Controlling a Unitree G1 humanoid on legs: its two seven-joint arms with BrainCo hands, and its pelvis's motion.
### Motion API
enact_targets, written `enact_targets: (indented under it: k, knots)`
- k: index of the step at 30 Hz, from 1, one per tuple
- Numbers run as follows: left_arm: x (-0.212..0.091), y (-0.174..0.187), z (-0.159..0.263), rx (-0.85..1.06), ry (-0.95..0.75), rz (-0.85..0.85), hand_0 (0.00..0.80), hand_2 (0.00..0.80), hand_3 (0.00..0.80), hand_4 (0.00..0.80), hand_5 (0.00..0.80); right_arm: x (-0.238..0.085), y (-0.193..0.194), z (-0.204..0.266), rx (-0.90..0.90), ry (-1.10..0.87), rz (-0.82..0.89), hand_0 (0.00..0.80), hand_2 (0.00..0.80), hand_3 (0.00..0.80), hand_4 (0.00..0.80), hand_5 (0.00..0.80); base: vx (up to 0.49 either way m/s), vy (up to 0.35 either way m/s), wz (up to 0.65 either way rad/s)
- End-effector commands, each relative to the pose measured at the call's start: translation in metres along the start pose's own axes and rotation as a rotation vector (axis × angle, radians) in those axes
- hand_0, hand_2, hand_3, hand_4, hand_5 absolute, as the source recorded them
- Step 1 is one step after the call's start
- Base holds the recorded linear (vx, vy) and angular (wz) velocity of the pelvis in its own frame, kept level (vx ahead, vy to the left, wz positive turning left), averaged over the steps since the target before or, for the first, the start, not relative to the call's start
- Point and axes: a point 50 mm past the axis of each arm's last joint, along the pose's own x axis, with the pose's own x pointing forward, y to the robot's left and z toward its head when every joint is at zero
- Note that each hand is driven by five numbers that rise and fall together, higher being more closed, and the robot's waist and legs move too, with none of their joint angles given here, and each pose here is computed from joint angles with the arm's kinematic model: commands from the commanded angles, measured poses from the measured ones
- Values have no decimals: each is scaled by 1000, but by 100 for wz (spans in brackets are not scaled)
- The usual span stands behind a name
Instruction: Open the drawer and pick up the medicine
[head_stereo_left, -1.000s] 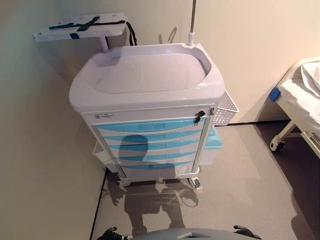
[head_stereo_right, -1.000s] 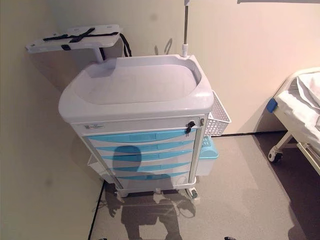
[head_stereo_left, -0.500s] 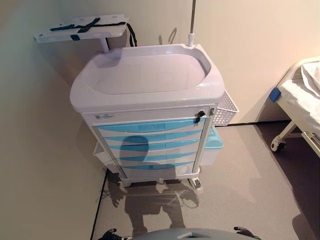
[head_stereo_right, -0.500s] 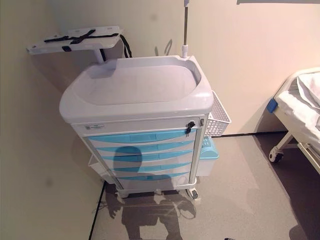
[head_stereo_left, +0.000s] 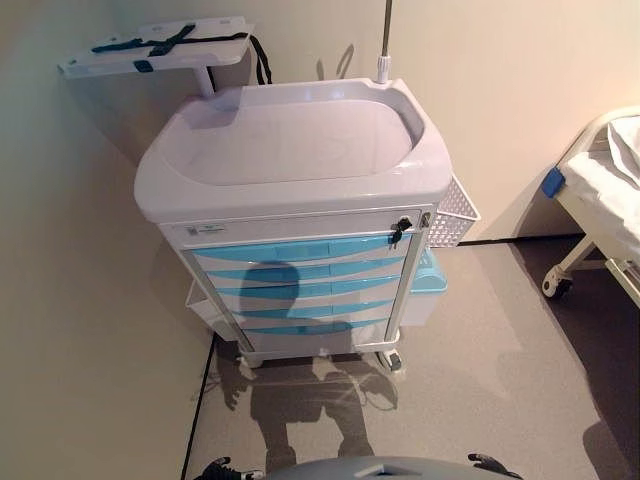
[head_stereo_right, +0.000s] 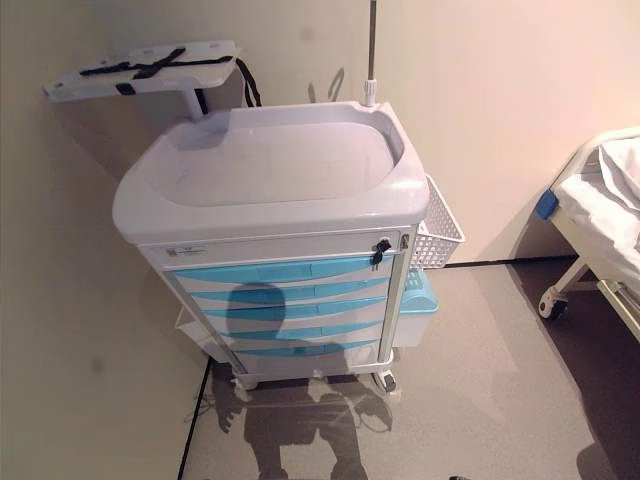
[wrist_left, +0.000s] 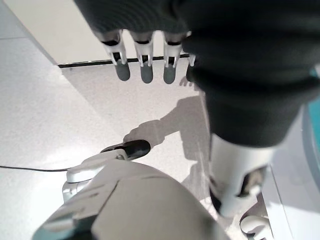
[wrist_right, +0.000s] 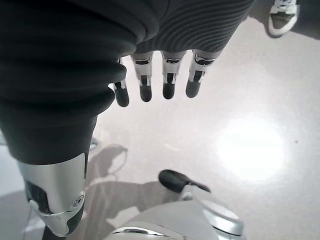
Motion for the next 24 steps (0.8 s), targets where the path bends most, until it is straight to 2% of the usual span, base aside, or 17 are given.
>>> enact_targets:
  k: [1, 2, 6, 8, 9, 12, 16, 17, 20, 23, 24]
  knots:
    - [3, 16, 36, -58, -102, 62, 0, 0, 0, 0, 0, 3, -2, 31, 40, -82, -28, 0, 0, 0, 0, 0, -195, 35, 0]
    - [3, 18, 55, -95, -160, 74, 0, 0, 0, 0, 0, 4, -8, 44, 54, -117, -50, 0, 0, 0, 0, 0, -210, 37, -2]
    - [1, 22, 84, -163, -259, 86, 0, 0, 0, 0, 0, 4, -15, 67, 90, -192, -75, 0, 0, 0, 0, 0, -204, 28, 0]
    - [-5, 26, 116, -211, -372, 99, 0, 0, 0, 0, 0, 2, -21, 88, 120, -264, -99, 0, 0, 0, 0, 0, -298, 16, 0]
    - [-5, 26, 117, -211, -373, 99, 0, 0, 0, 0, 0, 2, -21, 88, 120, -264, -99, 0, 0, 0, 0, 0, -286, 7, 1]
    - [-16, 32, 155, -259, -518, 115, 0, 0, 0, 0, 0, -1, -27, 104, 113, -324, -121, 0, 0, 0, 0, 0, -169, 5, 3]
    - [-23, 35, 172, -293, -583, 119, 0, 0, 0, 0, 0, -2, -29, 110, 107, -348, -131, 0, 0, 0, 0, 0, -93, 12, -4]
    - [-31, 40, 190, -333, -660, 123, 0, 0, 0, 0, 0, -3, -33, 114, 109, -369, -140, 0, 0, 0, 0, 0, -61, 9, -12]
    - [-40, 42, 204, -374, -725, 115, 0, 0, 0, 0, 0, -5, -34, 117, 108, -389, -145, 0, 0, 0, 0, 0, -64, 8, -4]
    - [-56, 46, 227, -533, -841, 56, 0, 0, 0, 0, 0, -6, -36, 120, 88, -411, -142, 0, 0, 0, 0, 0, -48, 1, 3]
    - [-56, 46, 227, -533, -841, 56, 0, 0, 0, 0, 0, -6, -36, 120, 88, -411, -142, 0, 0, 0, 0, 0, 41, -5, 4]
